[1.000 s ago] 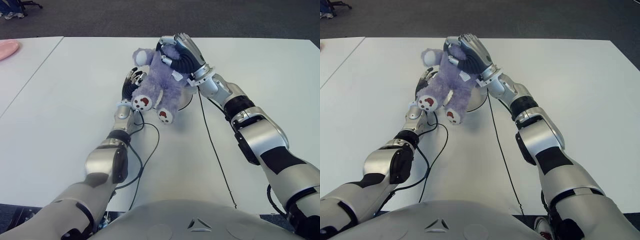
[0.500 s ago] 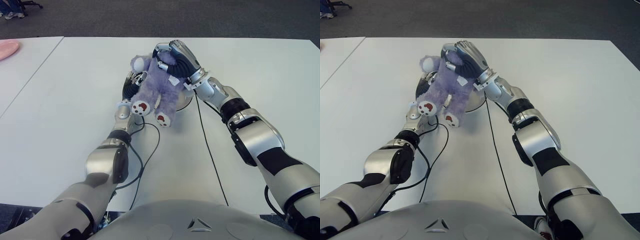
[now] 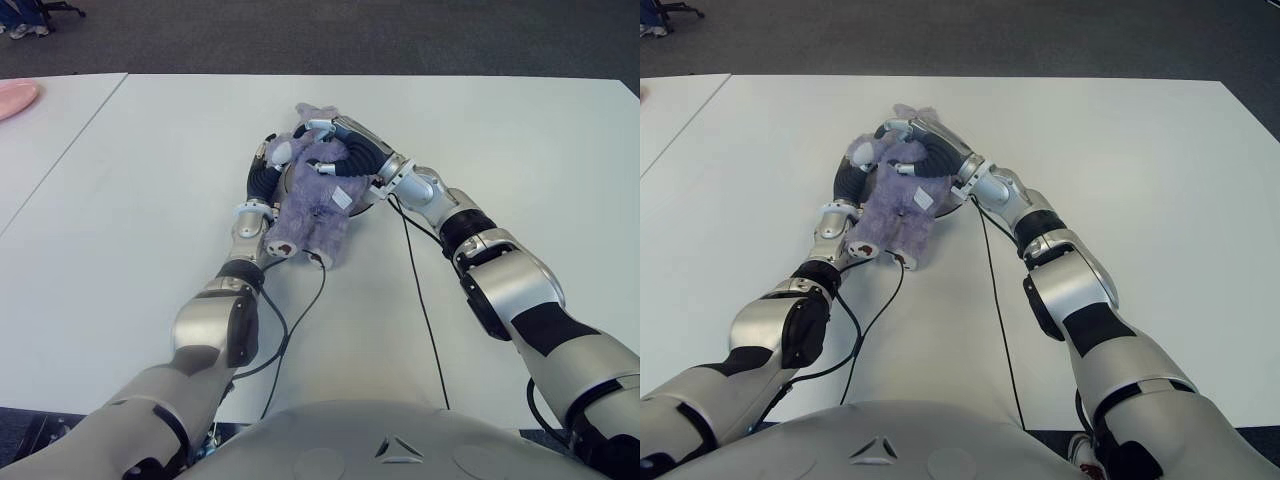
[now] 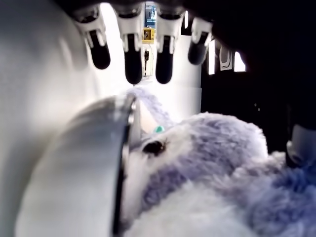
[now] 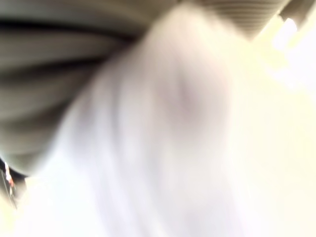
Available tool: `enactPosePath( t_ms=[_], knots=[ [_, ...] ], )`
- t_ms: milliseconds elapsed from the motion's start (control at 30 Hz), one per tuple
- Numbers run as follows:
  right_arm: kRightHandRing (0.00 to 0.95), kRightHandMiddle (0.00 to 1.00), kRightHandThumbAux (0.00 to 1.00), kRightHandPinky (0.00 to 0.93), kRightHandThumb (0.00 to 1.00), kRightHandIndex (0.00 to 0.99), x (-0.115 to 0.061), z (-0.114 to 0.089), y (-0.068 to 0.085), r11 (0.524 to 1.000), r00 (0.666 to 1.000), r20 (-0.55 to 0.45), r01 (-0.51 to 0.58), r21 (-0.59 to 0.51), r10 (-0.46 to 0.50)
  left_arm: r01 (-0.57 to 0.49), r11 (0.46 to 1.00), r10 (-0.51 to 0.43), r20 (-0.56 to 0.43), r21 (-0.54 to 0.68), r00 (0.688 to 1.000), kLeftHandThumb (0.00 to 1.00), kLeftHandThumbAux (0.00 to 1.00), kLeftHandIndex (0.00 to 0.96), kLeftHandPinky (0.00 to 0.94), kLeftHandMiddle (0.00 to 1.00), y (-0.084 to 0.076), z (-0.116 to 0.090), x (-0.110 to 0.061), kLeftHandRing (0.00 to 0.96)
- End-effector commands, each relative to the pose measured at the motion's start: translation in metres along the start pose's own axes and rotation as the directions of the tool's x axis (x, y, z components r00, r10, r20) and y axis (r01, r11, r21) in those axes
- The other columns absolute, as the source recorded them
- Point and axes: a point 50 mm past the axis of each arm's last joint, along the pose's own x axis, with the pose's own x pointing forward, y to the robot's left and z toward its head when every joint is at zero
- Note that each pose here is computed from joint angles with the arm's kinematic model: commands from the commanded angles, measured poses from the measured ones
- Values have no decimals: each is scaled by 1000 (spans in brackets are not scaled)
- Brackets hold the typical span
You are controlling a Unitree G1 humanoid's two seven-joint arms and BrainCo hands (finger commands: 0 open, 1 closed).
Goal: Put the doll into the plate.
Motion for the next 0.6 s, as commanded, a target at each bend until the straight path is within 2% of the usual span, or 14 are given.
enactPosePath(
  t_ms=[33, 233, 600],
  knots=[
    [92, 55, 595, 120, 12, 95, -13, -10, 14, 990, 990, -60, -128, 55, 131, -43, 997, 12, -399, -69, 917, 0, 464, 66, 132, 152, -10, -94, -63, 148],
    [11, 5, 595, 15, 0, 42, -15, -11, 12, 986, 983, -75, -165, 38, 167, -39, 997, 11, -394, -62, 919, 0, 468, 51, 167, 158, -8, -94, -63, 163],
    [0, 0, 588, 0, 19, 29, -14, -11, 12, 978, 976, -75, -201, 50, 205, -37, 998, 12, -381, -58, 925, 0, 478, 52, 192, 175, -8, -93, -63, 185]
  ],
)
